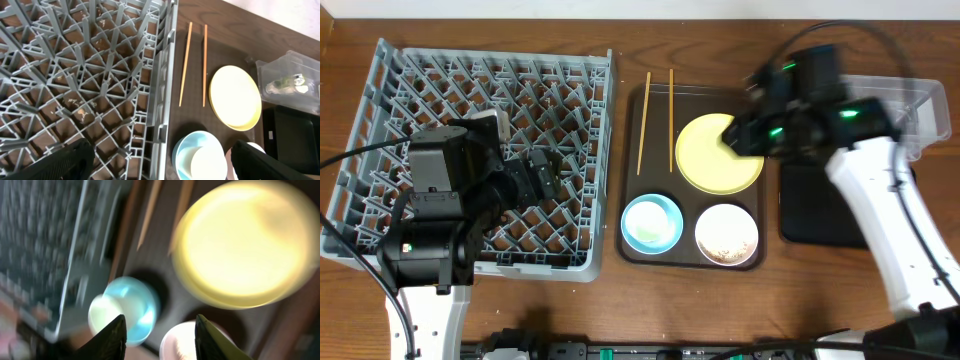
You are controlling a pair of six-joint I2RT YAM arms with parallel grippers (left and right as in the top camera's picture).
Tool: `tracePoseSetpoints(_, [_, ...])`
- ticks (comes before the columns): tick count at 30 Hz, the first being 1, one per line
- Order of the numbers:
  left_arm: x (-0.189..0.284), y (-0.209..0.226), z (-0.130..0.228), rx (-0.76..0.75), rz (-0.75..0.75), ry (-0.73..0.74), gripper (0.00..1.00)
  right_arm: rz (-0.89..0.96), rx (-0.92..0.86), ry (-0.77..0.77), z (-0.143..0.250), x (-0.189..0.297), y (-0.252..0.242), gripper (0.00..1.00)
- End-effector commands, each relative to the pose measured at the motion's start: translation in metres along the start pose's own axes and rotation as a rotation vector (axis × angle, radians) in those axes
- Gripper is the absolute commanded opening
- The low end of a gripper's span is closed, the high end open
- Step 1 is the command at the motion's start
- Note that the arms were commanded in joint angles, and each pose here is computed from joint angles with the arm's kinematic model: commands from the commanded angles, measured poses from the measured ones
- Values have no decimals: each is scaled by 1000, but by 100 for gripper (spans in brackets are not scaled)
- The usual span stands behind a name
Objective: Sort waste into correct bins and load items into the dishwasher
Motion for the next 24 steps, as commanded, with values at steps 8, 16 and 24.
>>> tracePoseSetpoints(8, [9, 6, -6, -4, -63, -46, 92, 105, 266, 186, 42, -64, 57, 40])
tracePoseSetpoints(16, [20, 5, -6, -14, -69, -86, 91, 141, 268, 189, 40, -103, 62, 38])
tracePoseSetpoints(24, [23, 4, -6, -16, -67, -92, 92, 158, 305, 387, 80, -140, 64, 31])
Point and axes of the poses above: each gripper's point midway between its finger pads, its own x axis back along the fingers, its own y axis along the line the jaws close on, z = x × y, the point moved 4 cm from there along x, back along the fingers, and after that the axes turned 2 degrees about x, right-handed, at the moved point
